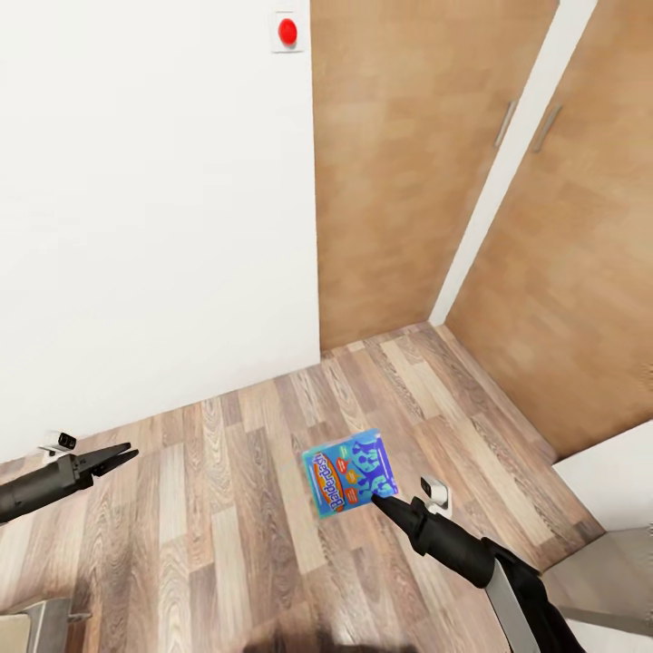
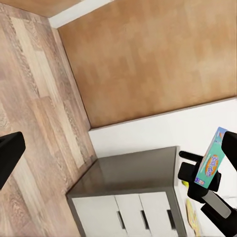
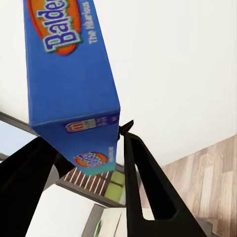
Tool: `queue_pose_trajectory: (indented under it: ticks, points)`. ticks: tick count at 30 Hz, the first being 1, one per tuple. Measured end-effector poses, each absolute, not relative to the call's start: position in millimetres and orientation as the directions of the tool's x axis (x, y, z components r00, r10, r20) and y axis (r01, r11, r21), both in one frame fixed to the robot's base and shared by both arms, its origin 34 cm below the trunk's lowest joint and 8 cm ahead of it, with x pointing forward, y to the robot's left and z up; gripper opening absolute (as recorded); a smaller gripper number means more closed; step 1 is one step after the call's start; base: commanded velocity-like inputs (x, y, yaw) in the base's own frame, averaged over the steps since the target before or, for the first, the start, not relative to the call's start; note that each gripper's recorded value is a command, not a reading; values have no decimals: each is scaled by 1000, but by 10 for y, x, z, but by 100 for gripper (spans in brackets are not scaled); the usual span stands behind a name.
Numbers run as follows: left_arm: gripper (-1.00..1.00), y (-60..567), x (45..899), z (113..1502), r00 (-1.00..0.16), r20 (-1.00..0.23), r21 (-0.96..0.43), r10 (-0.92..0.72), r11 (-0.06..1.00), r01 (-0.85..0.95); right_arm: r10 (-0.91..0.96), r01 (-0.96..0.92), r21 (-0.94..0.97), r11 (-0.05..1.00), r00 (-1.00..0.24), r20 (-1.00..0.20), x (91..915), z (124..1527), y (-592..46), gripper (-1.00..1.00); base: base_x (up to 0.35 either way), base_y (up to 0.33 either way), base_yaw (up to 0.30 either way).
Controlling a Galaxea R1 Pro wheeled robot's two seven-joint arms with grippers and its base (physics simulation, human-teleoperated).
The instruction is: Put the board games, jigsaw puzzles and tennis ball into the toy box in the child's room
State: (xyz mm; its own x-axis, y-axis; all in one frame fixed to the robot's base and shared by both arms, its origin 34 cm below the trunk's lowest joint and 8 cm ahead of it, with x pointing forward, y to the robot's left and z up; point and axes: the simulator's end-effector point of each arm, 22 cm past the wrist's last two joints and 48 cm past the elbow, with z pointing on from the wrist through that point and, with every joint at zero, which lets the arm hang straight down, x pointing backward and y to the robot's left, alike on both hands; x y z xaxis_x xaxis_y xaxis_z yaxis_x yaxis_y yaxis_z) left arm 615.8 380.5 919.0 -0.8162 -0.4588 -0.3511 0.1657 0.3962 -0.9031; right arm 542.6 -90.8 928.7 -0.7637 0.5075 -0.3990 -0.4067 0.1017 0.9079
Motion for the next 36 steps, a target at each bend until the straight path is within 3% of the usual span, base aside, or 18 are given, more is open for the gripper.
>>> queue_pose_trajectory:
  ticks: [36]
  points:
    - [100, 3802, 6197, 9474, -796, -397, -892, -458, 397, 216, 528, -452, 884, 120, -725, -442, 5500, 9517, -1019, -100, 0, 0, -154]
